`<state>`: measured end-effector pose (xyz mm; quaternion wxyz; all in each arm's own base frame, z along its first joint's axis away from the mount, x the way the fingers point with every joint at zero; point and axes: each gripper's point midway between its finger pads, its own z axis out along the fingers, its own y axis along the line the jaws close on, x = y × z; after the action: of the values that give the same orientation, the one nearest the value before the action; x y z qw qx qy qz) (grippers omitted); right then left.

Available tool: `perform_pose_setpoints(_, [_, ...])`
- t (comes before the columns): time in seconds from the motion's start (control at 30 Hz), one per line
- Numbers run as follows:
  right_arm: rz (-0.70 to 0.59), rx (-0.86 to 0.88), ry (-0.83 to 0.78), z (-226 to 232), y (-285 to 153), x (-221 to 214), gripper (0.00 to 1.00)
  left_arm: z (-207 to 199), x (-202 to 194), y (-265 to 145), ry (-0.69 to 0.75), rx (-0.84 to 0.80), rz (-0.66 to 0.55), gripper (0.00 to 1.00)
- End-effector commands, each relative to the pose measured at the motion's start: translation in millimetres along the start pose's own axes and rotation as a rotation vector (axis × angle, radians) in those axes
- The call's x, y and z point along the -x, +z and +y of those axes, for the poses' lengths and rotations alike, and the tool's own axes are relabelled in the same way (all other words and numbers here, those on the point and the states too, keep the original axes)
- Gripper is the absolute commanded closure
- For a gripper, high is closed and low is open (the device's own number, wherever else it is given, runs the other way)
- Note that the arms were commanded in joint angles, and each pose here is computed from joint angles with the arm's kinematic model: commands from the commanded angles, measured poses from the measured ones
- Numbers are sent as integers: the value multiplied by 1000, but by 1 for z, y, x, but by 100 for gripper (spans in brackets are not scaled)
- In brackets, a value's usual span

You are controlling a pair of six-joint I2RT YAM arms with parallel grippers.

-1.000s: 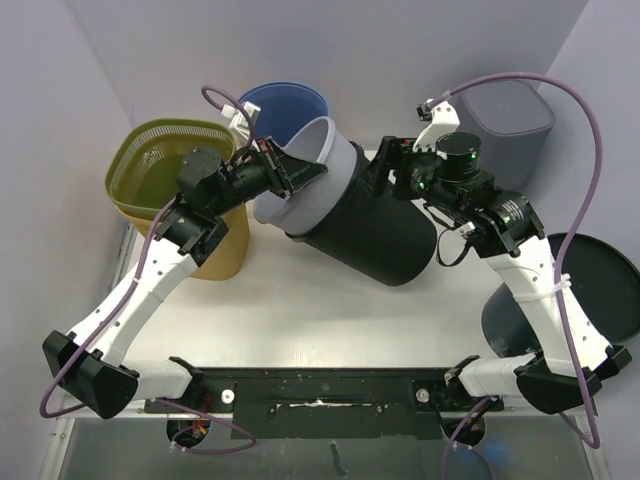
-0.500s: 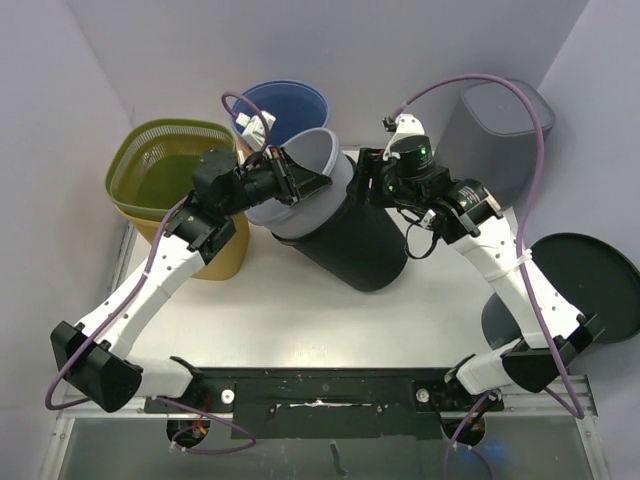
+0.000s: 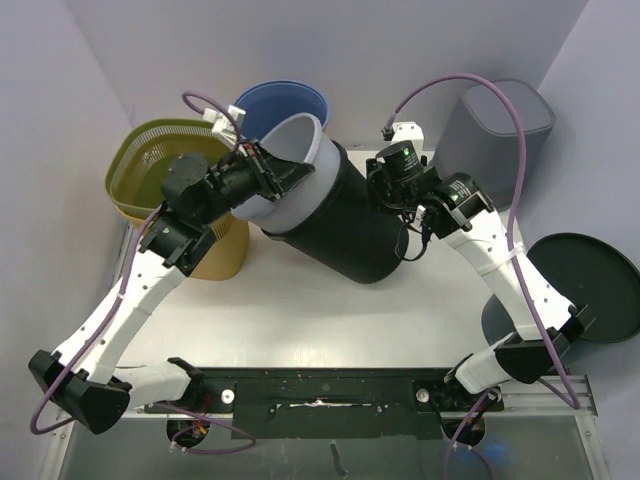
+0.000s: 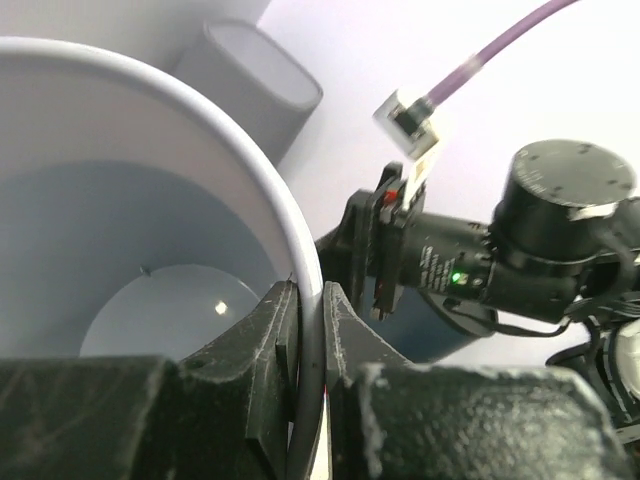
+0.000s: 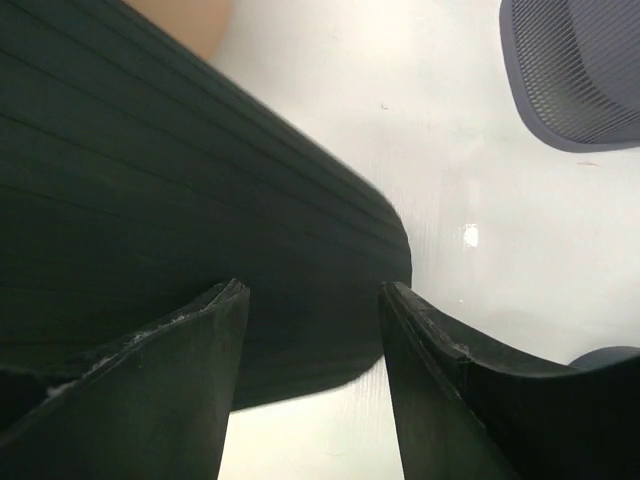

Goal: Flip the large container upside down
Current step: Adjust the container at the center of the board.

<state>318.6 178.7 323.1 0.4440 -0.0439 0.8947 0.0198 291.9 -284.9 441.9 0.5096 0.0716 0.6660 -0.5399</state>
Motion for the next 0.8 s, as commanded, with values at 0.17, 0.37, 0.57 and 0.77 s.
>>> perform_pose_setpoints(0.17, [-190, 108, 55, 1, -47, 47, 42, -108, 111, -54, 166, -280, -435, 100])
perform_pose_setpoints(0.37, [-450, 300, 87, 15, -99, 98, 34, -96, 86, -32, 155, -293, -329, 100])
perform_pose_setpoints(0.57, [-455, 352, 81, 33, -95, 115, 24, -100, 64, -25, 210, -352, -297, 100])
perform_pose_setpoints(0.77, [-322, 402, 50, 58, -65, 90, 23, -108, 55, -24, 268, -358, -306, 100])
